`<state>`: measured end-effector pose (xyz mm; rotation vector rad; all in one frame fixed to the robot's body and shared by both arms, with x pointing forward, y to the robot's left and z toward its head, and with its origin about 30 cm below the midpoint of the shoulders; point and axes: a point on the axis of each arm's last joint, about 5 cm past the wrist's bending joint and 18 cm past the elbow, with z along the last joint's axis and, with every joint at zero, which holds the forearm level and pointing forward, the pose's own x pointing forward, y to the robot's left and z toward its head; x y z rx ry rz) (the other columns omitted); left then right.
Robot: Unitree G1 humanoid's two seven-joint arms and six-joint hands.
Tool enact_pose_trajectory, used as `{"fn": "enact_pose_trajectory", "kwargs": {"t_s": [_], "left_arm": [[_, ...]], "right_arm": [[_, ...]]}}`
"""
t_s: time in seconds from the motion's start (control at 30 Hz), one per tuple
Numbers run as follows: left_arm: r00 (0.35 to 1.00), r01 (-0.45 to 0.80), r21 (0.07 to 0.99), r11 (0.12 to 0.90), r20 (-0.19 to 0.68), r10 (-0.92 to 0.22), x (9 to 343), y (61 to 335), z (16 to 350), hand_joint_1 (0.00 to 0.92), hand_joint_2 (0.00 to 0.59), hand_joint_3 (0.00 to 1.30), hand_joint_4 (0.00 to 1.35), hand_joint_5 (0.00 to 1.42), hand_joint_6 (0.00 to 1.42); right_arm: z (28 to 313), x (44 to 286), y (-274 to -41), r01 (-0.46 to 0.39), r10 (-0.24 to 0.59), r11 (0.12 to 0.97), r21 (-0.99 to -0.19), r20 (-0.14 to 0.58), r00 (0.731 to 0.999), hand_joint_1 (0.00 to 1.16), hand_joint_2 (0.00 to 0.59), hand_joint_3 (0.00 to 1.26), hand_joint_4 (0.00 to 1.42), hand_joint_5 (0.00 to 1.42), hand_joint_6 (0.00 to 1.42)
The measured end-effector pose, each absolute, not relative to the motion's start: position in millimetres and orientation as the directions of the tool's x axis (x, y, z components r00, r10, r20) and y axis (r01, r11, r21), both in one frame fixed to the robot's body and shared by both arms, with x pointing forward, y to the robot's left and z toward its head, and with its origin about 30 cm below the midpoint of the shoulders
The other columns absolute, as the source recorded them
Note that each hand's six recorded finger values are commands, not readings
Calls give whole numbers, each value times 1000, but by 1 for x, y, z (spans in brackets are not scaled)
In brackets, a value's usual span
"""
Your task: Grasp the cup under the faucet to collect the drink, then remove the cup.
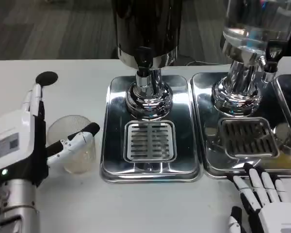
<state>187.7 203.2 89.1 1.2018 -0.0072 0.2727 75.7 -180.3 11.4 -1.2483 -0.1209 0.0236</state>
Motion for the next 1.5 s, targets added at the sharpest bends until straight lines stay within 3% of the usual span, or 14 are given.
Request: {"fn": "enact_pose_trajectory", "kwargs": {"t_s": [0.2,0.33,0.87,1.17,1.3,1.5], "left_arm": [[967,-239,876,420,175,186,175,207,74,7,7,0,0,162,225],[972,-202,886,417,129,195,168,209,64,97,20,0,0,164,229],[984,-88,909,406,15,179,187,202,65,142,36,0,0,311,377],[986,-68,913,403,0,167,192,197,65,207,55,126,74,426,524],[986,-68,914,401,0,168,193,197,66,254,68,200,154,541,701],[984,-84,916,393,12,180,194,199,68,352,92,489,439,840,1120]], "right_arm": [[11,74,-181,45,80,326,-944,75,994,54,541,165,0,0,19],[11,73,-181,41,80,327,-944,71,994,53,539,169,0,0,25],[12,70,-183,36,91,339,-940,70,993,42,527,192,0,0,60],[12,71,-184,41,84,351,-936,75,994,37,529,202,0,2,63],[12,71,-184,38,84,356,-934,72,994,27,531,212,0,2,73],[11,73,-184,37,84,362,-932,72,994,20,528,214,0,10,77]]}}
